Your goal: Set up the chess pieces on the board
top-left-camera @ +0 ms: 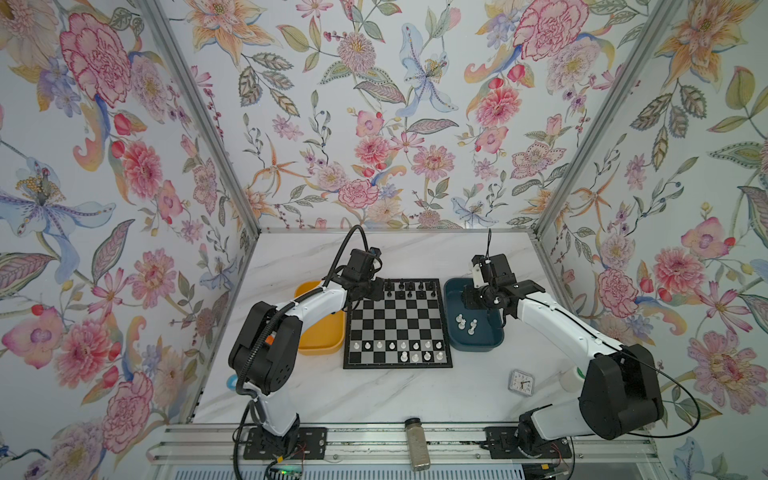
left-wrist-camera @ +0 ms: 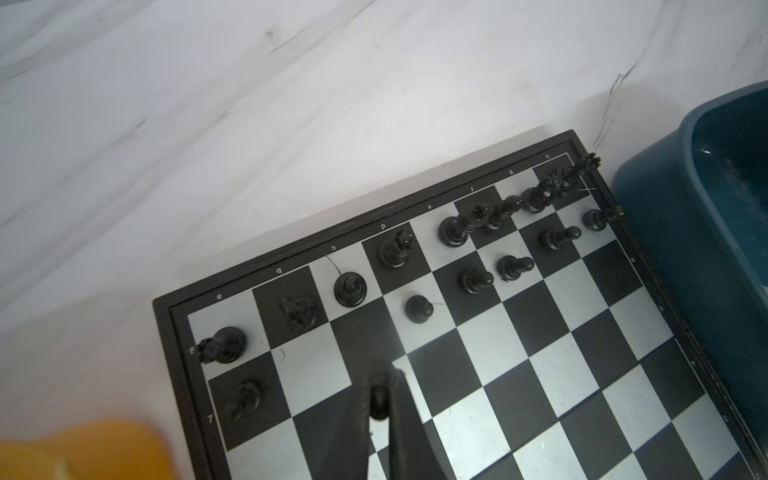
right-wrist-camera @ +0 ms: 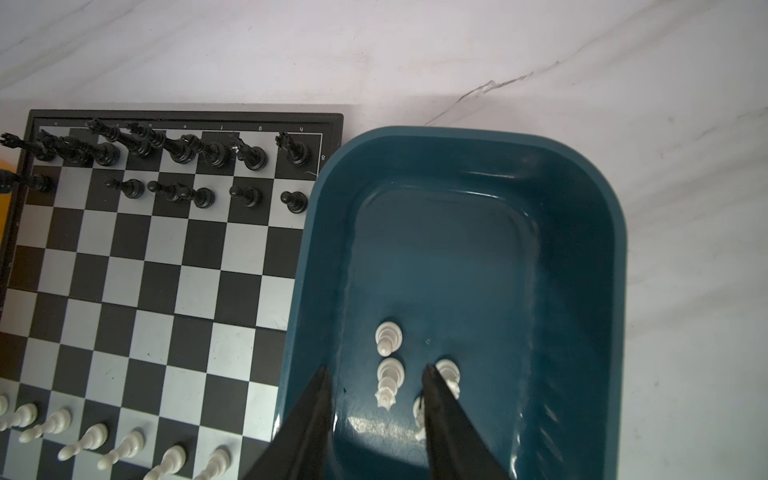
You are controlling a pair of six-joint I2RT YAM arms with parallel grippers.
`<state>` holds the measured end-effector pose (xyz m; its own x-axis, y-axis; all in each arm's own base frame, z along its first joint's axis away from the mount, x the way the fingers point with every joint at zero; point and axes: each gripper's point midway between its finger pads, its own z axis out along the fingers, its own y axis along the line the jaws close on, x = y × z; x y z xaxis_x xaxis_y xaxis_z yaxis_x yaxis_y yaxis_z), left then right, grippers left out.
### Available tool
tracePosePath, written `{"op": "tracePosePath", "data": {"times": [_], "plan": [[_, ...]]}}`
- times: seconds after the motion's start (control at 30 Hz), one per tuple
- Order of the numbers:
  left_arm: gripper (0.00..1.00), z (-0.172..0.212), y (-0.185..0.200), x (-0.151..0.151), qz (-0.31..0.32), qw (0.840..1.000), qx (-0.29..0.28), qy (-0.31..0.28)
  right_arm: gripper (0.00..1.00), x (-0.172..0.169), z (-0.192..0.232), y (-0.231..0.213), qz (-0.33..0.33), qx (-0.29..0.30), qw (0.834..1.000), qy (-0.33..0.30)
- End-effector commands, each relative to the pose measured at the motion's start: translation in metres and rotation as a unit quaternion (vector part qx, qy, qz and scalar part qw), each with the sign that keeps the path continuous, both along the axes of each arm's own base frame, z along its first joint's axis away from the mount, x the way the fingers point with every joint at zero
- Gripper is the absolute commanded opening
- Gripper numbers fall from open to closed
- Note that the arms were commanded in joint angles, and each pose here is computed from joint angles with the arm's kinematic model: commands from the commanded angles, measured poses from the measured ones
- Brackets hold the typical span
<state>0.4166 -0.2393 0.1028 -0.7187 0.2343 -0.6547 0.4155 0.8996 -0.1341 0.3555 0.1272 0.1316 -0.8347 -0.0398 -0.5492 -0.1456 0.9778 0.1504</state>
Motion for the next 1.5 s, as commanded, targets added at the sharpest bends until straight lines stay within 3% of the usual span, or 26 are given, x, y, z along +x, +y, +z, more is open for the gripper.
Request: {"op": "tracePosePath", "data": {"times": [0.0,0.67,1.47], "plan": [[0.0,-0.001,-0.012,0.003,-0.007,1.0,-0.007,0.002,0.38,-0.001,-0.005,-0.001,-0.002,0.005,1.0,0.004],[0.0,-0.026,-0.007,0.004,0.001,0.998,0.06,0.018,0.38,-0.001,-0.01,0.0,-0.001,0.008,1.0,0.008],[0.0,-0.044,-0.006,0.005,0.003,0.997,0.072,0.032,0.38,-0.001,-0.011,-0.001,-0.003,0.008,1.0,0.01]]}}
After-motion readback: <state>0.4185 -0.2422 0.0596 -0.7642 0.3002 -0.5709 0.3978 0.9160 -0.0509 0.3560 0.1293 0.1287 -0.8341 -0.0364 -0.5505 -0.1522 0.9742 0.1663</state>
